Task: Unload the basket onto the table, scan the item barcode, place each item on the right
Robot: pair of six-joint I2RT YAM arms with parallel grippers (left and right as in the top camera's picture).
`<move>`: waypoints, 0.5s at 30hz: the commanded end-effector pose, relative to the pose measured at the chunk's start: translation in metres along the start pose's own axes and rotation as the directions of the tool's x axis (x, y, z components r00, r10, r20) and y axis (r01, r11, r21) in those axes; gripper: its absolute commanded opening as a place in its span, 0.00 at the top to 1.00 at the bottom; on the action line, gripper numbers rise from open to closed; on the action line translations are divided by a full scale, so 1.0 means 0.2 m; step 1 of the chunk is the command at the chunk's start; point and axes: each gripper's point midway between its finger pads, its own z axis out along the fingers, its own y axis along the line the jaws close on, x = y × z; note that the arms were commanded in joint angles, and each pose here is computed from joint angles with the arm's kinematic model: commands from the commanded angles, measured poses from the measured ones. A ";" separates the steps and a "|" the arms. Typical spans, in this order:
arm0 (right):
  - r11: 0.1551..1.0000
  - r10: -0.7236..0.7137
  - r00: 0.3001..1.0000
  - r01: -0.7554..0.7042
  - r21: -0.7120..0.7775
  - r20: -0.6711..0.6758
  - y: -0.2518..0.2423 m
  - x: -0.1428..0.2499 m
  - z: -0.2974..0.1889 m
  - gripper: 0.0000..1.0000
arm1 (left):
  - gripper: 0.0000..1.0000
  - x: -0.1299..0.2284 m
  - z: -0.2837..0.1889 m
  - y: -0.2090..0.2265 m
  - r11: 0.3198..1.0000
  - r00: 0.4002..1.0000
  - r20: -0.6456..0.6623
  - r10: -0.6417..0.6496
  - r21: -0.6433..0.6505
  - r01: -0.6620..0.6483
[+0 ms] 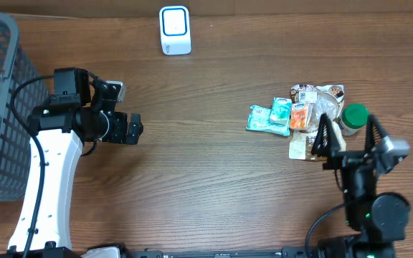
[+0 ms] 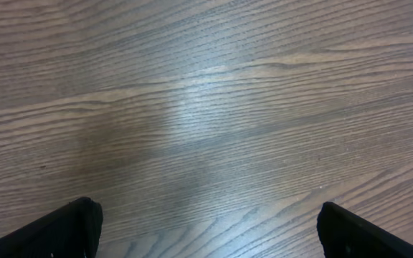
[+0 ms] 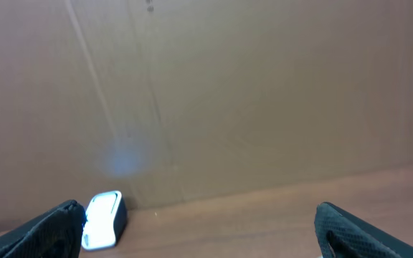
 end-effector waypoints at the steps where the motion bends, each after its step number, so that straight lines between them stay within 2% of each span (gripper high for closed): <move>1: 1.000 -0.010 1.000 0.010 0.005 0.008 -0.04 0.13 -0.04 0.00 | 0.00 -0.01 -0.01 0.00 1.000 1.000 0.007 0.020 0.003 -0.020; 8: 1.000 -0.010 1.000 0.010 0.013 -0.013 -0.10 0.37 -0.09 0.00 | 0.00 -0.01 -0.01 0.00 1.000 1.000 0.007 0.019 0.003 -0.020; 15: 0.999 -0.014 0.989 0.020 0.038 -0.150 -0.14 0.56 -0.12 0.00 | 0.00 -0.01 -0.01 0.00 1.000 1.000 0.007 0.020 0.003 -0.020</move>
